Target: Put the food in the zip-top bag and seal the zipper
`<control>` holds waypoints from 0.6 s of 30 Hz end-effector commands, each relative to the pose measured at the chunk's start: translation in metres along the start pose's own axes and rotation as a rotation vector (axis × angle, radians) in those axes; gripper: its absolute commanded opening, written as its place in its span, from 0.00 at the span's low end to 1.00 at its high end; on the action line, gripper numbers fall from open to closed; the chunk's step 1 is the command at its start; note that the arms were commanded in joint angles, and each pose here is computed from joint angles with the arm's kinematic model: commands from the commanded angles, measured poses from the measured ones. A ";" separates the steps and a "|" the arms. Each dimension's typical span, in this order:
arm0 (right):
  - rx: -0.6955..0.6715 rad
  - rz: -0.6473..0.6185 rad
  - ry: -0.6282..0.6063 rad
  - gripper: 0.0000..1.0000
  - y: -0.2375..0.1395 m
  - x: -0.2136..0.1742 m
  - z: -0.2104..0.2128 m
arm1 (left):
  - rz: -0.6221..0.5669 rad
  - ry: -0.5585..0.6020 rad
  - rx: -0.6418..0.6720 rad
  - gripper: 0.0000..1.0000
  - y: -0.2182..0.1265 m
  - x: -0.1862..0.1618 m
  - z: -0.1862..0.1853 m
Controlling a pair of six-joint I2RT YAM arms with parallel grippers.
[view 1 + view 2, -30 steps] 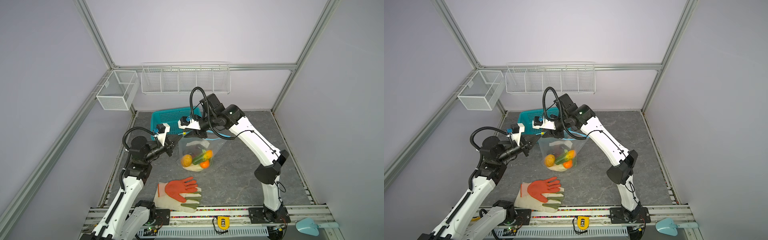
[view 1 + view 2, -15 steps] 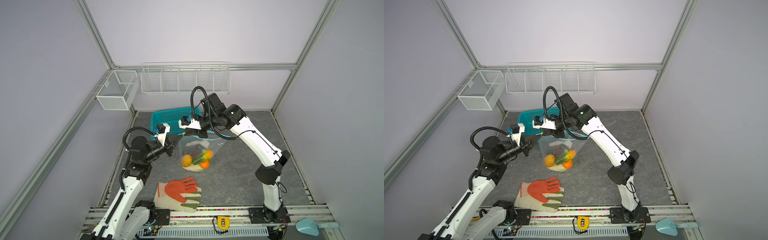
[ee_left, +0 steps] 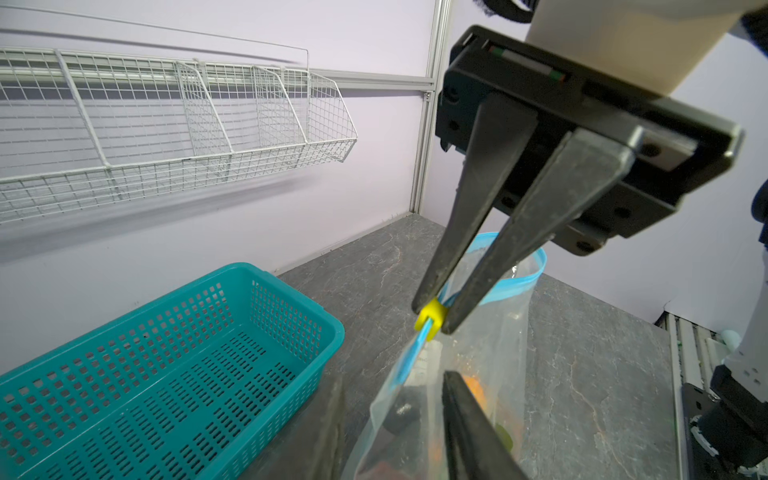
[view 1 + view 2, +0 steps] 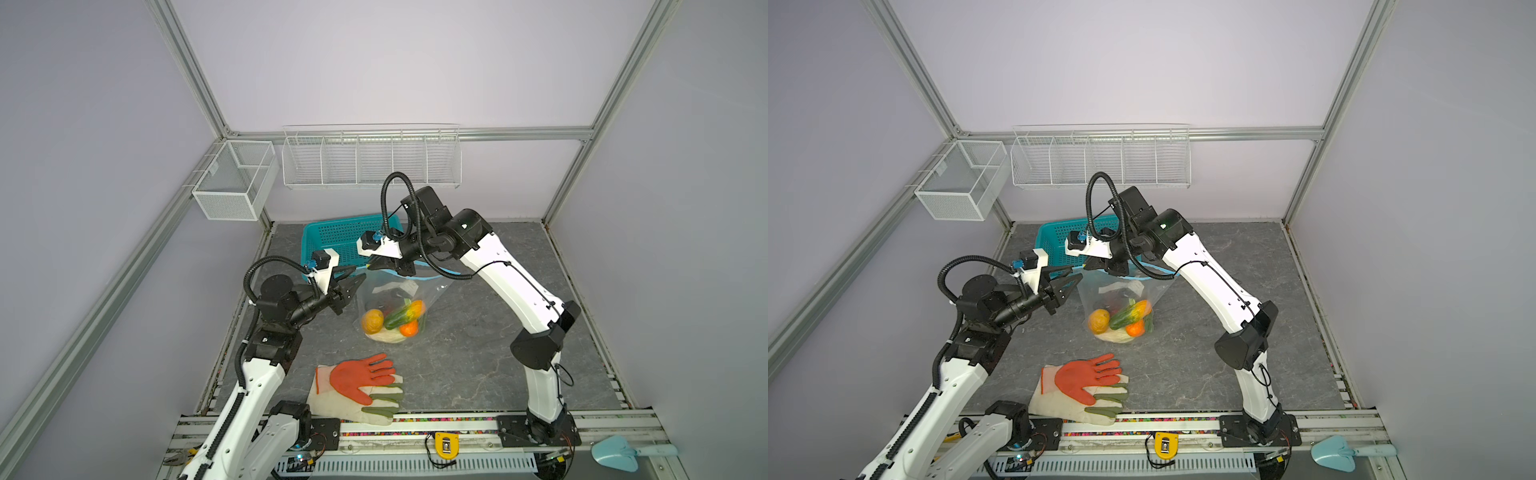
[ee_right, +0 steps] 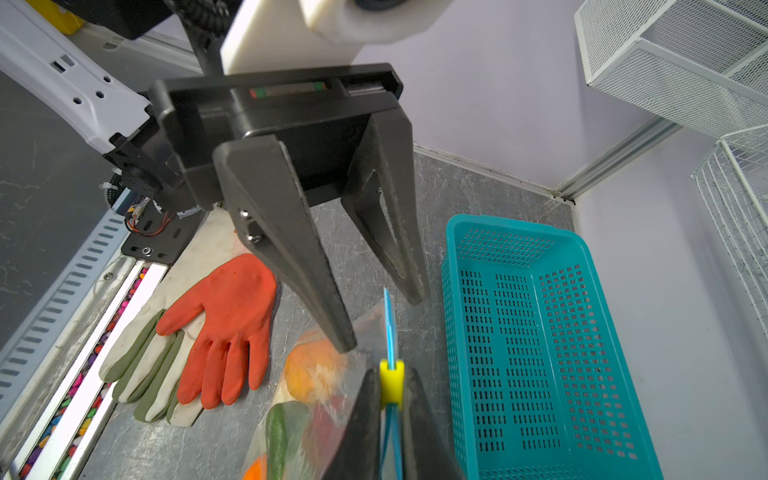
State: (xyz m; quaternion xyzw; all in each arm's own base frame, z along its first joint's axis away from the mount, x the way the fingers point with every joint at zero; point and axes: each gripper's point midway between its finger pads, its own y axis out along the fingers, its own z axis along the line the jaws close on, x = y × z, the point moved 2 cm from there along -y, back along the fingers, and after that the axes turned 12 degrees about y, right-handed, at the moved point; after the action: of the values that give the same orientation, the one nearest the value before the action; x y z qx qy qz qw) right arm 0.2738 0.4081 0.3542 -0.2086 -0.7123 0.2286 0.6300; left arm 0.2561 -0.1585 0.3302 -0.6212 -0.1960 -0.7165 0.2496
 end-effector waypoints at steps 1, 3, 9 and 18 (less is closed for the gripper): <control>0.008 -0.015 -0.006 0.07 -0.002 0.004 0.003 | -0.038 0.065 0.011 0.38 -0.001 0.022 0.003; 0.013 -0.017 -0.006 0.07 -0.001 0.004 0.004 | -0.043 0.072 0.011 0.39 0.001 0.026 0.005; 0.013 -0.016 -0.004 0.06 -0.003 0.004 0.005 | -0.051 0.083 -0.021 0.37 0.007 0.031 0.005; 0.004 -0.024 0.000 0.06 -0.006 0.006 0.003 | -0.051 0.059 -0.050 0.07 0.006 0.026 -0.002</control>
State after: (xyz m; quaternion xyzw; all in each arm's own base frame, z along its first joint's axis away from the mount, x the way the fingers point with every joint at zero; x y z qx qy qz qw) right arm 0.2750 0.4079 0.3543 -0.2106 -0.7124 0.2267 0.6299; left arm 0.2598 -0.1663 0.3482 -0.6094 -0.1850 -0.7359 0.2300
